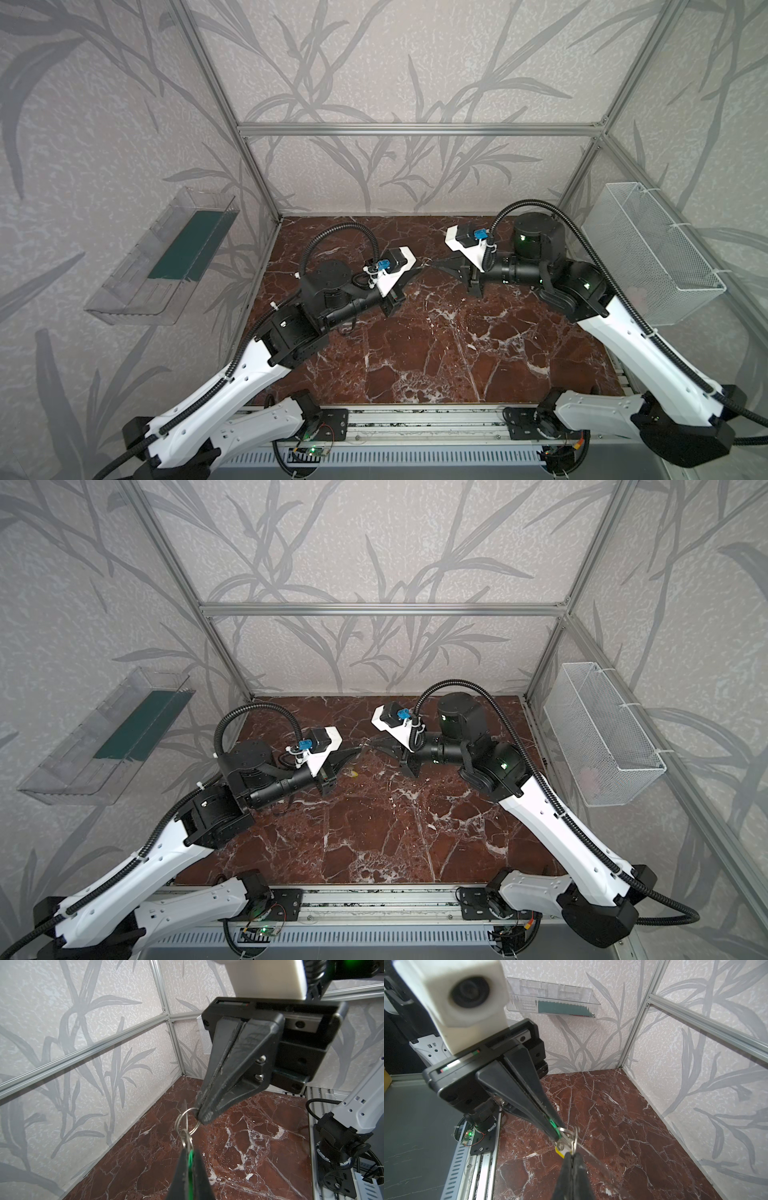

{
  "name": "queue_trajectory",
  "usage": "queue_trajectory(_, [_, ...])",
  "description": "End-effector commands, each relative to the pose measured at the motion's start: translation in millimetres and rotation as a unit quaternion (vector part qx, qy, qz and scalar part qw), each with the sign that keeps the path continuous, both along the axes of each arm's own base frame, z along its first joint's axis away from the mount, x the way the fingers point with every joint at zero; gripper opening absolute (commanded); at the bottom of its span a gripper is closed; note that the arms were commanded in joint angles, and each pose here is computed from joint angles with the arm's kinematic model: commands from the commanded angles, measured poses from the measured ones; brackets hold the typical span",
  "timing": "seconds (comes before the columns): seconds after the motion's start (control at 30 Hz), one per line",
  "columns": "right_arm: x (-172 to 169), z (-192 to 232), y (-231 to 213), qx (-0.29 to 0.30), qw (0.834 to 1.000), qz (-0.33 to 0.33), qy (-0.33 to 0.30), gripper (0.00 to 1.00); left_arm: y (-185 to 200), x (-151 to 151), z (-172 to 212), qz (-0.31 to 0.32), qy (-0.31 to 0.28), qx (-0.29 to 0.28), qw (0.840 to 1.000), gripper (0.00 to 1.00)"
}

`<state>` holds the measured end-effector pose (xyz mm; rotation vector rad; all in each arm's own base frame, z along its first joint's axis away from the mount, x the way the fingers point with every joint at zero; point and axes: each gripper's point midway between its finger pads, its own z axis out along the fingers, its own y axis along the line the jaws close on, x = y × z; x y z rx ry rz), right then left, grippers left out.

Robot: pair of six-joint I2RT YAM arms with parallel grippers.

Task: Put the keys on the keyring

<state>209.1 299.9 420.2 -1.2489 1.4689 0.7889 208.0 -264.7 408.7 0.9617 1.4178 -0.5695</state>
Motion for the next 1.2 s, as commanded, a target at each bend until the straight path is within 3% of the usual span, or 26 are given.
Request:
queue_trajectory(0.0, [-7.9,1.0,-1.5,-0.011,1.0,0.018,0.005,0.0,5.3,-5.0,19.3,-0.003,-0.025,-0.004,1.0,0.02])
queue_trajectory(0.17, [-9.8,0.7,-0.8,-0.014,1.0,0.025,0.007,0.0,8.1,-2.6,20.1,0.006,-0.031,-0.002,0.999,0.14])
queue_trajectory(0.3, [-11.7,0.0,-0.3,-0.016,0.999,0.031,0.008,0.0,8.9,-4.1,21.4,0.005,-0.035,0.001,0.999,0.15])
queue_trajectory(0.67, [-22.3,-5.3,-0.2,-0.034,0.997,0.062,0.018,0.0,6.8,-7.2,11.3,-0.012,-0.035,0.05,0.998,0.04])
queue_trajectory(1.17, [-38.1,-19.3,2.3,-0.061,0.99,0.113,0.058,0.0,12.6,-5.3,18.8,-0.003,-0.091,0.075,0.993,0.02])
